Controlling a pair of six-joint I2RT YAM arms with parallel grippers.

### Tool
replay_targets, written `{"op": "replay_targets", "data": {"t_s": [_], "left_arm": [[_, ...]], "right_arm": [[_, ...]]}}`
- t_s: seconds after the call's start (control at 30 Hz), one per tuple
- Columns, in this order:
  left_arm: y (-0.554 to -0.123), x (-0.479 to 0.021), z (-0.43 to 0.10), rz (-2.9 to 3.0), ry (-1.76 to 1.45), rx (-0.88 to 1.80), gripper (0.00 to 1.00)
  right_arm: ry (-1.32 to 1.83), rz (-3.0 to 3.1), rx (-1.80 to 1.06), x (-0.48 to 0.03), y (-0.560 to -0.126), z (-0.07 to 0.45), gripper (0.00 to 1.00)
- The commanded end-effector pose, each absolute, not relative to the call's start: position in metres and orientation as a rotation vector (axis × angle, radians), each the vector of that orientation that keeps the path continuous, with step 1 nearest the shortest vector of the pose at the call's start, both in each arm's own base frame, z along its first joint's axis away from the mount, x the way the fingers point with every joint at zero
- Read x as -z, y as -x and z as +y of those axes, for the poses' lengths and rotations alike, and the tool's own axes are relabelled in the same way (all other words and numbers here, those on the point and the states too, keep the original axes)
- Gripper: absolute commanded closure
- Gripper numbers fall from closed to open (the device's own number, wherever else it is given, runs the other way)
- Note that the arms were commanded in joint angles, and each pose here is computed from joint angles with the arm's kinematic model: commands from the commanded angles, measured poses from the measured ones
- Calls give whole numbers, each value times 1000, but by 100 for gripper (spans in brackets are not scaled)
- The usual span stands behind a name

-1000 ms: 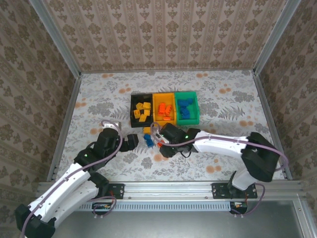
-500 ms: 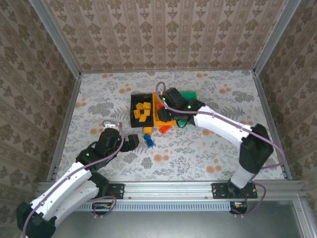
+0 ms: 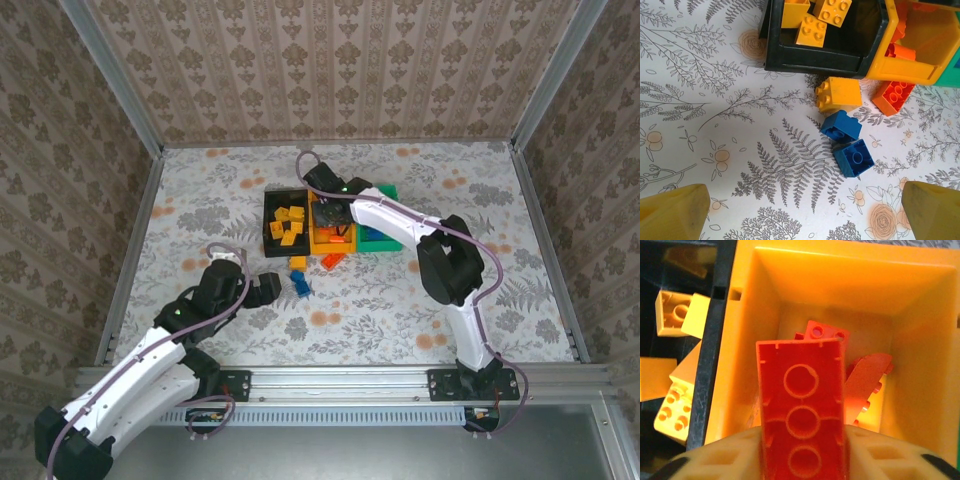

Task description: Sort the legos into containers by color

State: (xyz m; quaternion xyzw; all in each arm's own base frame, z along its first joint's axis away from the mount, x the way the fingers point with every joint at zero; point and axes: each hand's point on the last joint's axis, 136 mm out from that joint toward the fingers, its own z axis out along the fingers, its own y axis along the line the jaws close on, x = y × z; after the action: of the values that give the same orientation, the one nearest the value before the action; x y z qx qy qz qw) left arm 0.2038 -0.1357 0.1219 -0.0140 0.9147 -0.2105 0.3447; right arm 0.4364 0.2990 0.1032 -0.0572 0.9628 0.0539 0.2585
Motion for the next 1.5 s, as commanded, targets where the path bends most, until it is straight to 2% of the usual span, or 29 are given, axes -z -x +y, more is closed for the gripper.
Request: {"op": "replay_targets", "data": {"t_s": [0.0, 0.13, 0.3, 0.4, 0.57, 0.7, 0.83, 1.07, 1.23, 1.37, 1.47], "left_arm": [[-202, -117, -136, 2397, 55, 561, 0], [-203, -118, -138, 2398, 46, 566, 0], [-211, -121, -147, 2406, -25, 553, 2], [-218, -117, -157, 2439, -87, 532, 10], [-232, -100, -184, 2510, -242, 469, 11], [-241, -89, -206, 2519, -393, 308, 12], [-252, -73, -218, 2546, -428, 240, 22], [-274, -56, -226, 2544, -432, 145, 22], [-274, -41, -226, 2579, -440, 122, 35], [-268, -30, -221, 2607, -433, 109, 37], [-266, -26, -218, 2617, -425, 100, 48]], "right_arm": [[88, 2616, -110, -111, -439, 294, 44], [73, 2585, -138, -126, -439, 295, 32], [42, 2521, -195, -150, -423, 289, 27], [25, 2501, -229, -157, -407, 281, 27], [8, 2515, -262, -151, -377, 265, 26], [-8, 2501, -280, -150, -366, 256, 26], [-20, 2492, -283, -150, -358, 248, 26], [-16, 2474, -295, -154, -352, 243, 25], [-18, 2458, -281, -159, -351, 237, 25], [-30, 2444, -278, -163, -352, 231, 25], [-44, 2434, -281, -165, -353, 228, 25]]}}
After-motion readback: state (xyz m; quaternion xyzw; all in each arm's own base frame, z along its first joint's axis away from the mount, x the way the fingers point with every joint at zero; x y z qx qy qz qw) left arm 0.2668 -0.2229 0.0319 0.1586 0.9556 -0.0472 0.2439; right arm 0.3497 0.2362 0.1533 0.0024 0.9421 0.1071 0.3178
